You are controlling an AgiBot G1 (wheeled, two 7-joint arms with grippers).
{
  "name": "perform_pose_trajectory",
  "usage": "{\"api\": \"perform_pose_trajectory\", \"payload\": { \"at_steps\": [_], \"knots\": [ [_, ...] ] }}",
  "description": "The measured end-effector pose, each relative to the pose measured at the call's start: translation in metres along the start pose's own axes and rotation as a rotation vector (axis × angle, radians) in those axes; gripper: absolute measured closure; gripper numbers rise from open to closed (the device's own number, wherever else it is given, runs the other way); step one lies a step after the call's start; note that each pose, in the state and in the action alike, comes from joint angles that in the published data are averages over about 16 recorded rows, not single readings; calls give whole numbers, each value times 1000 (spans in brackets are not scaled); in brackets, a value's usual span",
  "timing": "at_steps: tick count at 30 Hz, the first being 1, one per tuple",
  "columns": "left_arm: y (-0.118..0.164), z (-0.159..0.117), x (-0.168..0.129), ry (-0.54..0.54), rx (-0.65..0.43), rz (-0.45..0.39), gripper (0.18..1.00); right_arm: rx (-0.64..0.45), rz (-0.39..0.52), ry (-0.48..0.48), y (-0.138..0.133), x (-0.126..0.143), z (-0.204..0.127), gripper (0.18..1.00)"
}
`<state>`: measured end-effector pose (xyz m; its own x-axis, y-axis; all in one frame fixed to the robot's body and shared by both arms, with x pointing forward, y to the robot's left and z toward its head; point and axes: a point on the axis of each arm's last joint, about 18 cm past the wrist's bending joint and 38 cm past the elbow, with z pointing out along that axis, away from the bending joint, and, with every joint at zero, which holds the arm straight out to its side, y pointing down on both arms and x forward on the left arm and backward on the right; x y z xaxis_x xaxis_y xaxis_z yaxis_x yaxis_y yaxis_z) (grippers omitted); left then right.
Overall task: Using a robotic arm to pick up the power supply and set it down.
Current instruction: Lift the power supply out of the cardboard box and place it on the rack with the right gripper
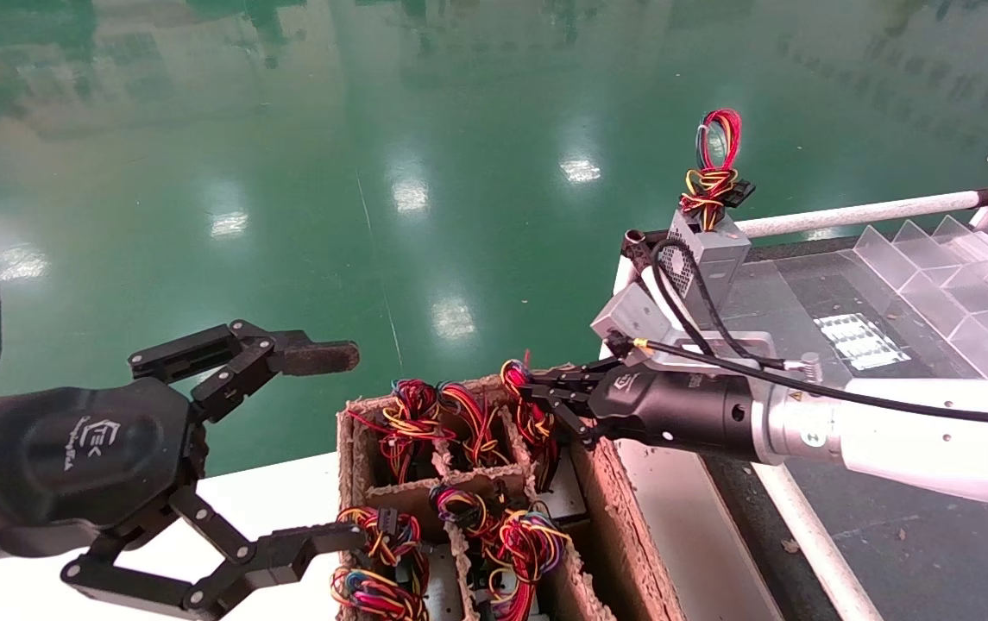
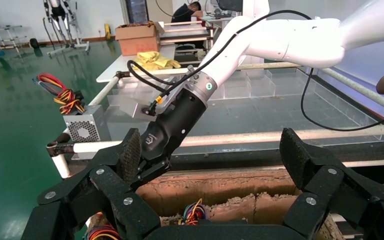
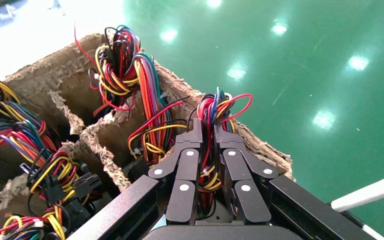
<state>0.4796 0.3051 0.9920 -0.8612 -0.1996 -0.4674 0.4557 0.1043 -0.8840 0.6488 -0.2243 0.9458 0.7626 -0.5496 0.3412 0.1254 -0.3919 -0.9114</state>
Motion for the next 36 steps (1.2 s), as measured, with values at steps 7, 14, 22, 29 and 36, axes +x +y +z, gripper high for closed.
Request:
{"api": "perform_pose_trajectory", "payload": {
  "at_steps": [7, 14, 22, 29, 36],
  "knots": [
    [0, 0, 0, 0, 0, 0, 184, 79, 24, -4, -13, 3, -20, 955],
    [0, 0, 0, 0, 0, 0, 184, 197, 34, 6, -39, 12, -53, 959],
    [0, 0, 0, 0, 0, 0, 184, 344, 36, 45, -71, 27, -104, 960],
    [0, 0, 0, 0, 0, 0, 184, 441, 31, 103, -88, 45, -150, 960],
    [0, 0, 0, 0, 0, 0, 184, 477, 24, 204, -89, 70, -184, 960]
  ]
}}
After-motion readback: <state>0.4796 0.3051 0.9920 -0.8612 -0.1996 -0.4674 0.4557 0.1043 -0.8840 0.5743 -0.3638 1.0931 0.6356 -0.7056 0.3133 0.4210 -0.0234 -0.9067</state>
